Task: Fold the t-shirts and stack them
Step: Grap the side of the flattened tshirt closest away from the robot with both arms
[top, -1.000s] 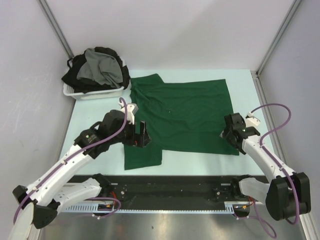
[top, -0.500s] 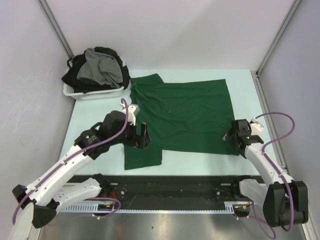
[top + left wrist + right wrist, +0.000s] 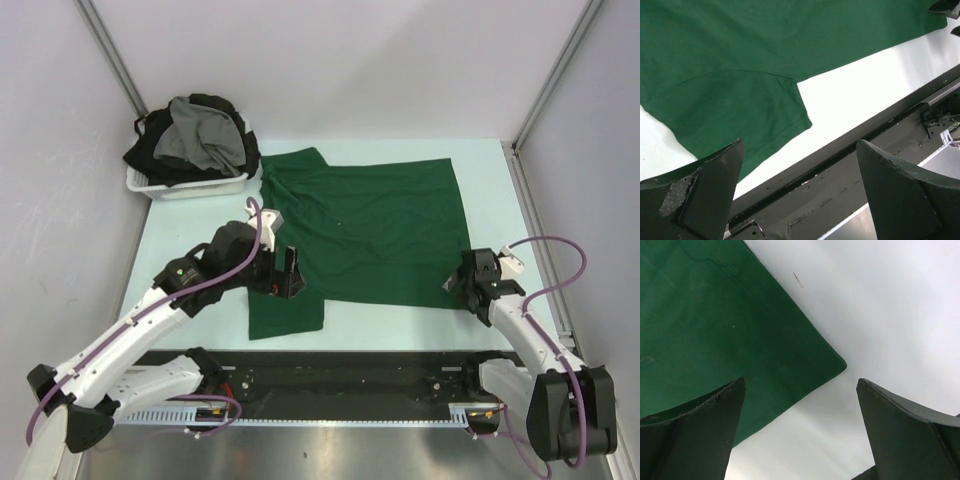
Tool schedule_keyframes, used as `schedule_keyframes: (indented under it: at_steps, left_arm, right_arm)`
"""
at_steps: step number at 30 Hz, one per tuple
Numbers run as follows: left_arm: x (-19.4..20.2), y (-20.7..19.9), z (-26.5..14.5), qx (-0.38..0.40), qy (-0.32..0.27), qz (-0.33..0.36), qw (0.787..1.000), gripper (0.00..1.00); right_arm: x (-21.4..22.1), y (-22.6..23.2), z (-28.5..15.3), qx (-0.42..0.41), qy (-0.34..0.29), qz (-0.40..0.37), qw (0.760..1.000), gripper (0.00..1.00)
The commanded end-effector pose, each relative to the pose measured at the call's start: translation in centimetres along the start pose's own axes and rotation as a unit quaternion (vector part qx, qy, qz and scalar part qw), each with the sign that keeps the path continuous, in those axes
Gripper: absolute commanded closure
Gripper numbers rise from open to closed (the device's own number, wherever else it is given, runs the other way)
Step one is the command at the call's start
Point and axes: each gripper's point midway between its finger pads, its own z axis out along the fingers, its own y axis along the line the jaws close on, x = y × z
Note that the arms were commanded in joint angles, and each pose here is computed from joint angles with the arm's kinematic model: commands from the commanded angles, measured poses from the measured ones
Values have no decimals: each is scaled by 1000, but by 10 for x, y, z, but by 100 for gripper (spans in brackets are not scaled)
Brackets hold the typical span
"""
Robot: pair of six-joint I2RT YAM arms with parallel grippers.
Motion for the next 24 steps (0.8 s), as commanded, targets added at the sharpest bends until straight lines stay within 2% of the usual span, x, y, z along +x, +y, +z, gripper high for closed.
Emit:
schedule_keyframes:
  at_steps: [1,13,24]
  left_arm:
    - [-9,-9,-3,18,-13,13,1000,1]
    - [-14,-12,-1,22,-12,17,1000,1]
    - [-15,-13,0,20,-10,23,999,0]
  right_arm:
    - [-1,-5,0,16,-15,34,999,1]
    - [-5,-8,11,42,-7,34,999,0]
    - [-6,12,24,-10,3,31,999,1]
